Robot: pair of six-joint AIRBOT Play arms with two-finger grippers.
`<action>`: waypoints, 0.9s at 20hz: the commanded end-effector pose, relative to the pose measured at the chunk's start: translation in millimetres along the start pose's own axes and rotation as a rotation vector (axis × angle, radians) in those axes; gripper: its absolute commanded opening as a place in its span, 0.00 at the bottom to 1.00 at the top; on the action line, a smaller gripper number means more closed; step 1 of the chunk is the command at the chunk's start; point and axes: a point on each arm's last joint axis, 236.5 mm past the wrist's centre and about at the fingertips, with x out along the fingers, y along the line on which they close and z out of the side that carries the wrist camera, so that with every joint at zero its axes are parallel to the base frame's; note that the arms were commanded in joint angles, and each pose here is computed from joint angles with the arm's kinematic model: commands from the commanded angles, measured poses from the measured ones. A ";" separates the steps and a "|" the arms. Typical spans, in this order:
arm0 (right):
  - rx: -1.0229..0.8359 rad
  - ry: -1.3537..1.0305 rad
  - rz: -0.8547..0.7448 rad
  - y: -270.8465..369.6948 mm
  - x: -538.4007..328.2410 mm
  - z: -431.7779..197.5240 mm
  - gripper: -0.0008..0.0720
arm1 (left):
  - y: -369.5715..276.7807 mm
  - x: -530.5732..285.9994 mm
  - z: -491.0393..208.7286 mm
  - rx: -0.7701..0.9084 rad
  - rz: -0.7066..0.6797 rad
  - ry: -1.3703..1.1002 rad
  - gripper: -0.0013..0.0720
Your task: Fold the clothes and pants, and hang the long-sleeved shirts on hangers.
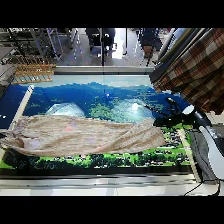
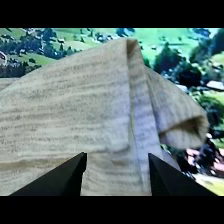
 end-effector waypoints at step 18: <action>-0.054 0.012 0.051 11.4 2.7 6.0 0.03 | 0.0 0.2 -0.3 0.000 0.000 0.002 0.05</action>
